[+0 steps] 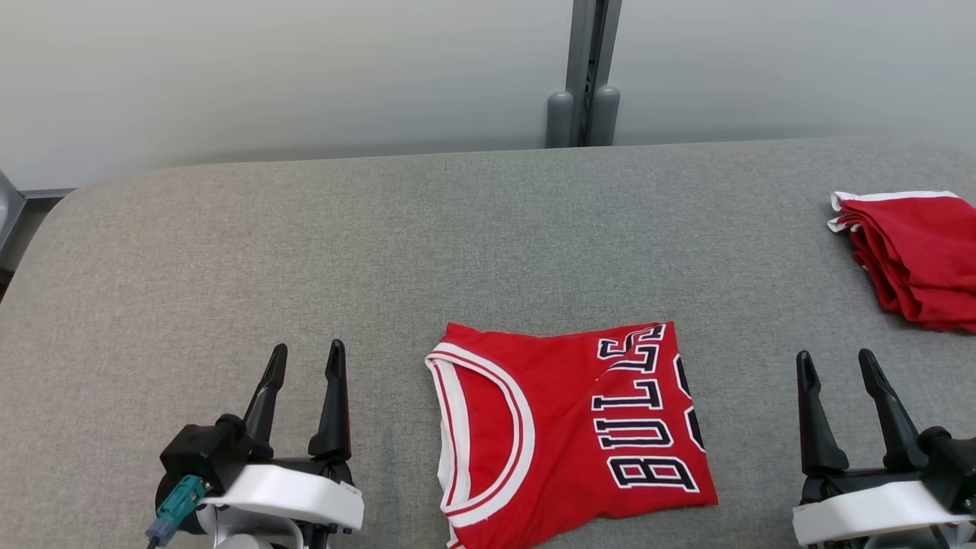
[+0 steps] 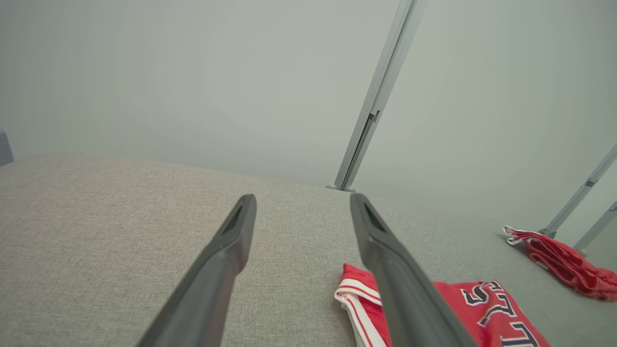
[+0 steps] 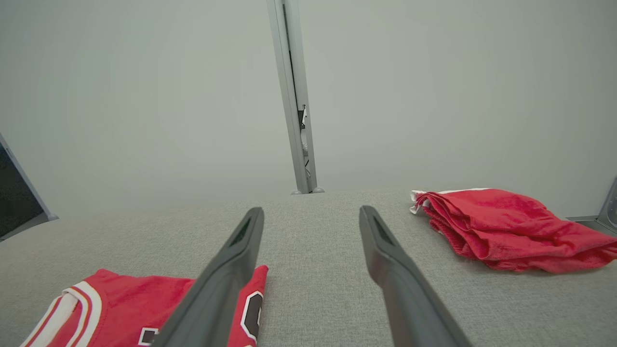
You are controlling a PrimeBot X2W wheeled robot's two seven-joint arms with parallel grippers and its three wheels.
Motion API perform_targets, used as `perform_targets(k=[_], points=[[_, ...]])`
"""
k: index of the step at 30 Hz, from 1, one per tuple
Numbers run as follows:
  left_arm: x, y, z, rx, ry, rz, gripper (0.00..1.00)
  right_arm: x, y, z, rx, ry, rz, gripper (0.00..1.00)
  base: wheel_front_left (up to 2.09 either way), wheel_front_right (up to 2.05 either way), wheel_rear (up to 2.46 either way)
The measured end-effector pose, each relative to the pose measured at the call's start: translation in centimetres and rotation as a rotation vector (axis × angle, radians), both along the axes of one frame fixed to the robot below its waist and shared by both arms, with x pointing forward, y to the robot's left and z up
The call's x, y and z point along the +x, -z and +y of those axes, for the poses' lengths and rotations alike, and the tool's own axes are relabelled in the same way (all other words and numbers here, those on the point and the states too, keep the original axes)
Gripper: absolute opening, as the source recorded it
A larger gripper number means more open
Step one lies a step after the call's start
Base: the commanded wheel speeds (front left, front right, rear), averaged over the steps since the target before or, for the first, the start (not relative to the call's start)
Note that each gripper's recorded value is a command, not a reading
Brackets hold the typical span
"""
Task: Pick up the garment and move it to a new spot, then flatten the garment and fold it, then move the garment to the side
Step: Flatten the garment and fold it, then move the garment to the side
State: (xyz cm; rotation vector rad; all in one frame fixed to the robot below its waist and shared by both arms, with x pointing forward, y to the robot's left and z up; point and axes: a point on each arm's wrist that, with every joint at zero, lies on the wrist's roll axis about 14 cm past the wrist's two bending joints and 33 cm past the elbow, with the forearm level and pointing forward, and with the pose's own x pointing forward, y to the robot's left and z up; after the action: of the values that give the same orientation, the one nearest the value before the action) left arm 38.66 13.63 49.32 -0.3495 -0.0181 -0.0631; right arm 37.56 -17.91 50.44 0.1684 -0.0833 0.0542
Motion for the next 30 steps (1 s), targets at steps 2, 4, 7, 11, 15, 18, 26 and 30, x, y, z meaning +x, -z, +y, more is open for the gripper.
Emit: perform_targets(k=[2, 4, 7, 11, 15, 18, 26, 30], points=[[-0.1, 0.2, -0.1, 0.000, 0.003, 0.005, 1.00, -0.1, 0.0, -0.1, 0.001, 0.002, 0.000, 1.00, 0.00, 0.00, 0.00], [-0.2, 0.2, -0.2, -0.001, 0.006, 0.005, 1.00, -0.1, 0.0, -0.1, 0.001, 0.002, 0.000, 1.00, 0.00, 0.00, 0.00], [-0.2, 0.1, -0.2, 0.000, 0.007, 0.004, 1.00, 0.1, -0.1, 0.0, -0.008, -0.001, -0.003, 1.00, 0.00, 0.00, 0.00], [-0.3, 0.1, -0.1, 0.006, 0.002, 0.002, 1.00, 0.3, -0.3, -0.1, -0.011, 0.002, -0.008, 1.00, 0.00, 0.00, 0.00], [-0.4, 0.1, 0.2, 0.008, -0.004, 0.003, 1.00, 0.8, -0.3, 0.1, -0.014, -0.002, -0.010, 1.00, 0.00, 0.00, 0.00], [-0.4, 0.2, 0.2, 0.013, -0.008, 0.006, 1.00, 1.4, -0.4, 0.3, -0.025, -0.011, -0.007, 1.00, 0.00, 0.00, 0.00], [-0.4, 0.3, 0.7, 0.017, -0.021, 0.010, 1.00, 3.2, 3.7, 2.3, -0.055, -0.111, 0.255, 1.00, 0.00, 0.00, 0.00], [-0.4, 0.5, 1.2, 0.018, -0.037, 0.017, 1.00, 2.9, 6.5, 3.7, -0.055, -0.211, 0.432, 1.00, 0.00, 0.00, 0.00]])
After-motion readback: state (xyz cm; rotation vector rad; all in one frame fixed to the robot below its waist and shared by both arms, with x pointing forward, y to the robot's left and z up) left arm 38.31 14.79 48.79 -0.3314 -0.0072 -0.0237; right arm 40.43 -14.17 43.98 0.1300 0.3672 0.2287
